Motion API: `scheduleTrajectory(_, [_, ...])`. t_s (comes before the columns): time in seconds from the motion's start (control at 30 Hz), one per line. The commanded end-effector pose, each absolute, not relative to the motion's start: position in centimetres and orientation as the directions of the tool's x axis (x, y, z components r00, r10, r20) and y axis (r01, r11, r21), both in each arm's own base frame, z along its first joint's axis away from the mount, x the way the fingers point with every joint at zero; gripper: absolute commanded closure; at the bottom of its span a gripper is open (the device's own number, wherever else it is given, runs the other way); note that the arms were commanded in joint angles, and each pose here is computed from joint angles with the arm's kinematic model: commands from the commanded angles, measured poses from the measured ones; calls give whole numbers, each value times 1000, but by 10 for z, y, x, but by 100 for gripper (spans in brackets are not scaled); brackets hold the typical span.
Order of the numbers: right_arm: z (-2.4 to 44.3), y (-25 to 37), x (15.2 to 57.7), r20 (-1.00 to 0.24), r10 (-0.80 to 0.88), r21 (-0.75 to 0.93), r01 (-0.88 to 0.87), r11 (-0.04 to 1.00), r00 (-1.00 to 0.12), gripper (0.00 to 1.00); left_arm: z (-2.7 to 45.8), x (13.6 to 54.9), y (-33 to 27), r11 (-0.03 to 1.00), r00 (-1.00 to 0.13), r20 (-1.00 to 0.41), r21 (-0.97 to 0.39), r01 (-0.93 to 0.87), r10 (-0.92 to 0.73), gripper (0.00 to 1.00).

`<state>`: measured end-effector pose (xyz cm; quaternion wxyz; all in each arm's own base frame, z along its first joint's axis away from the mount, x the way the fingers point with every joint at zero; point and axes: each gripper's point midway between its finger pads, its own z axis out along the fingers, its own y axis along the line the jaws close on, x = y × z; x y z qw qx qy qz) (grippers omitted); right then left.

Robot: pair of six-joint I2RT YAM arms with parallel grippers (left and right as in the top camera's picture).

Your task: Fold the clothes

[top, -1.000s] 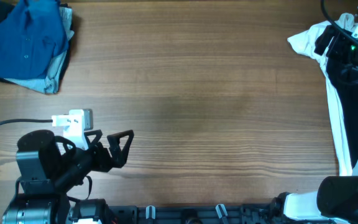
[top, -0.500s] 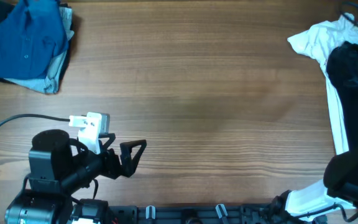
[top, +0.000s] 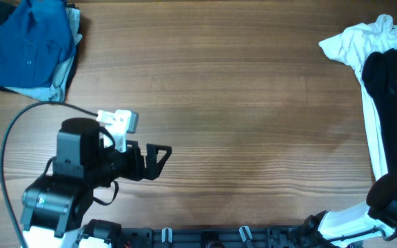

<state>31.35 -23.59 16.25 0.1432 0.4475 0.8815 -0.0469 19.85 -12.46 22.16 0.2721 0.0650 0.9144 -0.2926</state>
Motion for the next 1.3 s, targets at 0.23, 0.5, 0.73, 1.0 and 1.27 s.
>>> scheduleTrajectory(0.23, [85,-208,302,-158,774,85,772,629,-613,10,215,207,-144,820,-842,-538,-465,334,37,0])
scheduleTrajectory(0.5, [87,-186,335,-226,625,263,571,777,-747,16,214,212,-153,817,-837,-544,-458,350,54,0])
scheduleTrajectory(0.73, [83,-212,322,-243,676,122,670,733,-696,15,210,218,-157,817,-843,-535,-461,346,54,0])
scheduleTrajectory(1.0, [82,-243,271,-242,831,-143,866,480,-501,14,207,225,-160,817,-842,-536,-461,346,54,0])
scheduleTrajectory(1.27, [77,-249,254,-202,867,-150,889,433,-456,8,206,227,-161,817,-843,-535,-461,345,54,0])
